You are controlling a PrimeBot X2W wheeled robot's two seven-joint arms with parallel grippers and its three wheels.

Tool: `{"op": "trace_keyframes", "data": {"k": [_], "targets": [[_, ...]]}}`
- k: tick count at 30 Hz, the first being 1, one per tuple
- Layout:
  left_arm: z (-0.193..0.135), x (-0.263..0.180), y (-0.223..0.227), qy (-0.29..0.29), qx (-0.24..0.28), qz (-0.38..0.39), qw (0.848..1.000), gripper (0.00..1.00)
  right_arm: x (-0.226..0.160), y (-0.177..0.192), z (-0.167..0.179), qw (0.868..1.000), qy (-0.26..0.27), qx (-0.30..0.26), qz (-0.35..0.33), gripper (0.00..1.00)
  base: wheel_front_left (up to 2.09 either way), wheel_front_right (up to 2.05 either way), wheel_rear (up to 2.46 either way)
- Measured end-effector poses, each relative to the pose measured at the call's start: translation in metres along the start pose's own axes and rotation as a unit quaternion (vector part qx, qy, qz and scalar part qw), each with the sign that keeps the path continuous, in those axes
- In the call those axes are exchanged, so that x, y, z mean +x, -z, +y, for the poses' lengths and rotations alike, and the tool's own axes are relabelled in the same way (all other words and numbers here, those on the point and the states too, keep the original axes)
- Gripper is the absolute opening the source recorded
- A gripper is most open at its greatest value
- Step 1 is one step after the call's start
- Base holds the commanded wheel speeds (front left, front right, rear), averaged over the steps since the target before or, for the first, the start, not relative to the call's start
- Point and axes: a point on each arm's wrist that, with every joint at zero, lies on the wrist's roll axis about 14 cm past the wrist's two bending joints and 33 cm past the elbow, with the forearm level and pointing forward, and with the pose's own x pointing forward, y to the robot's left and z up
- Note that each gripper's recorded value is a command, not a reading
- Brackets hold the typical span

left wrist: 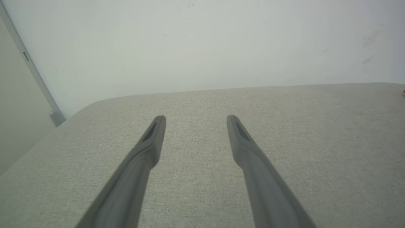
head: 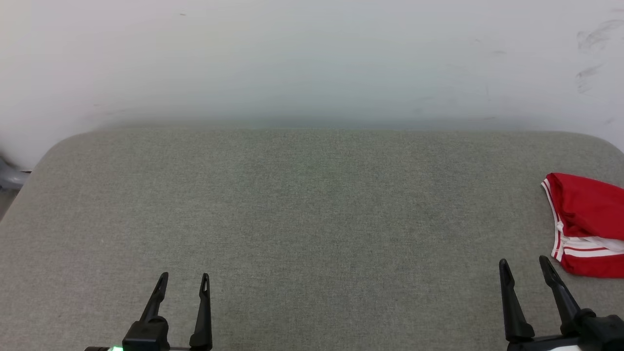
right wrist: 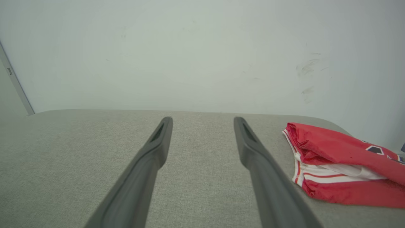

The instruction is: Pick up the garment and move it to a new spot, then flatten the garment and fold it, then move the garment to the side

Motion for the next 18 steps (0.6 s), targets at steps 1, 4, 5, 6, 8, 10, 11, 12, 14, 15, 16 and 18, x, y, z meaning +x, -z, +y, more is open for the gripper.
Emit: {"op": "trace_keyframes", "data": {"k": [1, 4, 5, 6, 8, 10, 11, 12, 14, 15, 16, 18], "targets": [[-0.001, 0.000, 0.000, 0.002, -0.001, 0.001, 1.000, 1.00, 0.000, 0.000, 0.000, 1.000, 0.001, 0.001, 0.000, 1.00, 0.00, 0.00, 0.00], [-0.001, 0.000, 0.001, 0.004, 0.000, 0.002, 1.000, 1.00, -0.001, 0.001, -0.001, 1.000, 0.002, 0.003, 0.002, 1.00, 0.00, 0.00, 0.00], [-0.002, 0.001, 0.002, 0.005, 0.000, 0.002, 1.000, 1.00, -0.002, 0.002, -0.001, 1.000, 0.003, 0.004, 0.003, 1.00, 0.00, 0.00, 0.00], [-0.002, 0.000, 0.003, 0.006, 0.000, 0.004, 1.000, 0.00, -0.002, 0.003, -0.001, 1.000, 0.003, 0.005, 0.005, 0.00, 0.00, 0.00, 0.00], [-0.002, -0.002, 0.010, 0.006, -0.001, 0.016, 1.000, 0.00, -0.004, 0.010, -0.001, 1.000, 0.004, 0.006, 0.015, 0.00, 0.00, 0.00, 0.00], [-0.003, -0.005, 0.018, 0.005, -0.002, 0.030, 1.000, 0.00, -0.007, 0.017, -0.001, 1.000, 0.005, 0.008, 0.028, 0.00, 0.00, 0.00, 0.00], [-0.003, -0.007, 0.022, 0.005, -0.008, 0.037, 0.999, 0.00, -0.008, 0.019, -0.002, 0.999, 0.006, 0.012, 0.032, 0.00, 0.00, 0.00, 0.00], [-0.003, -0.007, 0.024, 0.002, -0.017, 0.042, 0.999, 0.00, -0.008, 0.020, -0.002, 0.999, 0.008, 0.022, 0.034, 0.00, 0.00, 0.00, 0.00], [-0.001, -0.007, 0.026, -0.005, -0.038, 0.049, 0.998, 0.00, -0.009, 0.022, -0.003, 0.998, 0.014, 0.042, 0.037, 0.00, 0.00, 0.00, 0.00], [0.000, -0.007, 0.027, -0.008, -0.049, 0.052, 0.997, 0.00, -0.009, 0.023, -0.004, 0.998, 0.017, 0.054, 0.038, 0.00, 0.00, 0.00, 0.00], [0.001, -0.007, 0.028, -0.010, -0.059, 0.055, 0.997, 0.00, -0.009, 0.024, -0.005, 0.997, 0.020, 0.064, 0.041, 0.00, 0.00, 0.00, 0.00], [0.002, -0.006, 0.030, -0.015, -0.080, 0.061, 0.995, 0.00, -0.008, 0.026, -0.006, 0.995, 0.026, 0.085, 0.044, 0.00, 0.00, 0.00, 0.00]]}}
